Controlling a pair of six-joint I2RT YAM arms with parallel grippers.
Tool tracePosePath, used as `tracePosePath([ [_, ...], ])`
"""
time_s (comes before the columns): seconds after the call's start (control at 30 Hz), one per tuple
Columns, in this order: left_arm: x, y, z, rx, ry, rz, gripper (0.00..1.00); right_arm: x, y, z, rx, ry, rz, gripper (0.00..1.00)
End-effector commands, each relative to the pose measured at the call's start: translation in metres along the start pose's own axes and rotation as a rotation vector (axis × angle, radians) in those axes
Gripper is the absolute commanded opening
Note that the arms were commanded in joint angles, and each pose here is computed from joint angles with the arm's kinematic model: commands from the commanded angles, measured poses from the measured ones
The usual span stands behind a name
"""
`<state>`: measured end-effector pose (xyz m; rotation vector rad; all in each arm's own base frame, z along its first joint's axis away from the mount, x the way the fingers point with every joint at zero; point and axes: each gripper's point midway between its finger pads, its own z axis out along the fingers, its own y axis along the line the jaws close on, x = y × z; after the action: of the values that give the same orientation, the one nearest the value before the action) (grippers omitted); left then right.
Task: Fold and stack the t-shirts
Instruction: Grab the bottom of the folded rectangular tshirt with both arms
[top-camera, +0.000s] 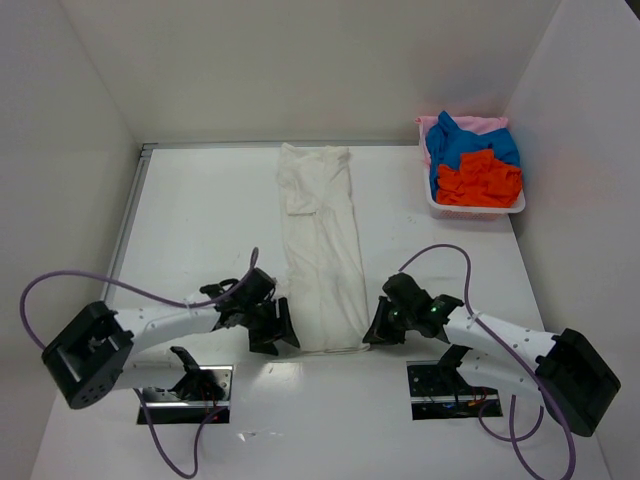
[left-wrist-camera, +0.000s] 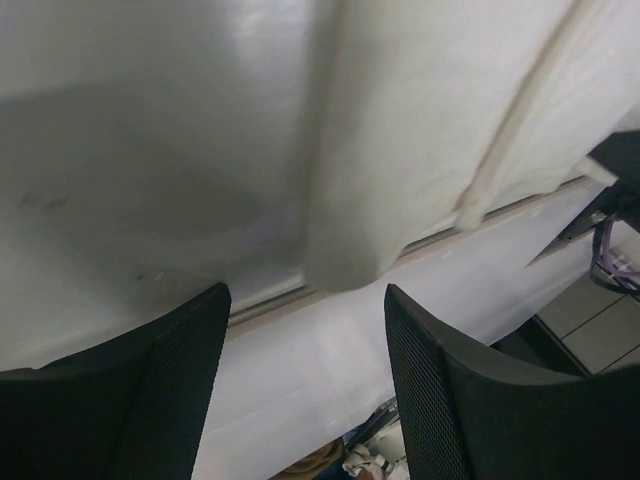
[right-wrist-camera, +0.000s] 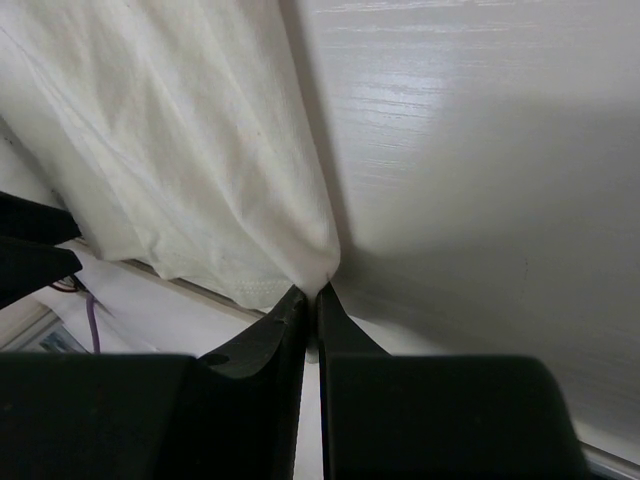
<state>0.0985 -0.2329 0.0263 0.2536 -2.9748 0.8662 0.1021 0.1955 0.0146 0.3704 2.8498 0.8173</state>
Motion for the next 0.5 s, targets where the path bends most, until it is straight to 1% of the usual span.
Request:
tracePosePath([
  [0.0, 0.008, 0.020, -0.008, -0.047, -0.044, -0.166, 0.71, -0.001, 0.004, 0.002, -0.029, -0.022, -0.007, 0.11],
  [0.03, 0.011, 0.022, -0.009, -0.047, -0.045, -0.214, 0.71, -0.003, 0.006, 0.002, -0.039, -0.027, -0.009, 0.11],
  [0.07, 0.016, 0.026, -0.010, -0.036, -0.046, -0.219, 0.71, -0.001, 0.007, 0.002, -0.044, -0.019, -0.010, 0.11],
  [0.17, 0.014, 0.027, -0.008, -0.035, -0.057, -0.229, 0.71, 0.000, 0.007, 0.005, -0.041, -0.012, -0.016, 0.11],
  [0.23, 0.005, 0.017, -0.007, -0.027, -0.076, -0.215, 0.71, 0.000, 0.005, 0.007, -0.031, -0.007, -0.026, 0.11],
  [0.27, 0.005, 0.021, -0.002, -0.064, -0.059, -0.215, 0.71, 0.000, 0.004, 0.007, -0.031, -0.007, -0.035, 0.11],
  [0.33, 0.003, 0.012, 0.003, -0.068, -0.047, -0.179, 0.71, -0.001, 0.008, 0.006, -0.039, -0.012, -0.037, 0.11],
  [0.37, 0.002, 0.014, 0.008, -0.088, -0.037, -0.175, 0.71, -0.001, 0.008, 0.006, -0.039, -0.012, -0.037, 0.11],
  [0.47, -0.002, 0.013, 0.009, -0.108, -0.050, -0.159, 0.71, -0.003, 0.011, 0.001, -0.050, -0.028, -0.029, 0.11],
])
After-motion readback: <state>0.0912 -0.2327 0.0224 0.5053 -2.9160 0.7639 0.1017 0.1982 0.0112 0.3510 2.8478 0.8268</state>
